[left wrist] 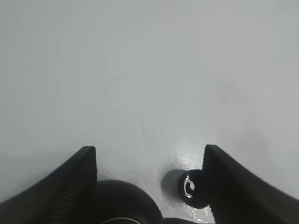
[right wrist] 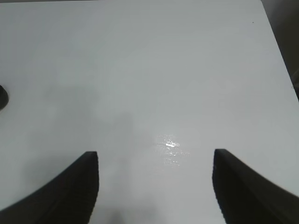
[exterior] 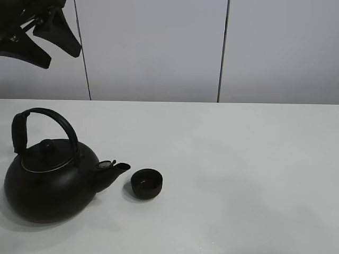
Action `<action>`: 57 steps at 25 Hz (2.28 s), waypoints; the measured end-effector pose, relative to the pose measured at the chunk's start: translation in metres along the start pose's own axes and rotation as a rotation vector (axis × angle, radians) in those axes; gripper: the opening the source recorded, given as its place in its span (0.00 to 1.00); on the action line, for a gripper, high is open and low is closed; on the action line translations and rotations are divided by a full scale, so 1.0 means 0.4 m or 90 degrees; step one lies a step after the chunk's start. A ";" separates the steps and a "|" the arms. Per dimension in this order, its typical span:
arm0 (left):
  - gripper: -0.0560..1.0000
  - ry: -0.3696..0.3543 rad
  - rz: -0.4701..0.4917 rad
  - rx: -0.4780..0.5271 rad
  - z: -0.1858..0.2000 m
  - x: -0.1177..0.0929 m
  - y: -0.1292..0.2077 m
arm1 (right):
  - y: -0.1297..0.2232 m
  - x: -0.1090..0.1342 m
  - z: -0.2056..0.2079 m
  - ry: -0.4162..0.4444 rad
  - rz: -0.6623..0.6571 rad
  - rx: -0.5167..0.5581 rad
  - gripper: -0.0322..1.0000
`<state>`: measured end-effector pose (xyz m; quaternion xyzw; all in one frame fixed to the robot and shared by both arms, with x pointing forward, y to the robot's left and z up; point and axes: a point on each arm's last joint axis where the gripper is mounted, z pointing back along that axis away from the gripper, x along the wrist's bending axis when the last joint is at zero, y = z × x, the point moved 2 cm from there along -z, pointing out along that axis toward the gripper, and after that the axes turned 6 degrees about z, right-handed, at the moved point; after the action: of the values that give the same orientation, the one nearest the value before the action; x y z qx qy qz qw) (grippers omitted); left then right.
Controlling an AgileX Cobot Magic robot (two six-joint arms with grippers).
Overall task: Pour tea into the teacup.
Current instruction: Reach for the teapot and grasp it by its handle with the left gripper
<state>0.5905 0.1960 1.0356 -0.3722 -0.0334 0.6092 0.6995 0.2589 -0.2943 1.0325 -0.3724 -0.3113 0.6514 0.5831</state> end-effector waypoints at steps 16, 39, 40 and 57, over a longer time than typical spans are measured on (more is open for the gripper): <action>0.50 -0.168 -0.105 -0.293 0.268 -0.037 -0.086 | 0.000 0.000 0.000 0.000 0.000 0.000 0.49; 0.50 -0.048 -0.226 -0.400 0.224 -0.013 0.401 | 0.000 0.000 0.000 0.000 0.000 0.000 0.49; 0.50 -0.055 -0.230 -0.395 0.215 -0.001 0.409 | 0.000 0.000 0.000 0.000 0.000 0.000 0.49; 0.50 -0.007 -0.225 -0.319 0.048 0.124 0.434 | 0.000 0.000 0.000 0.000 0.000 0.000 0.49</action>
<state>0.4499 0.2454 0.9316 -0.5186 -0.2507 0.4524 0.6808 0.2589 -0.2943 1.0325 -0.3724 -0.3113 0.6514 0.5831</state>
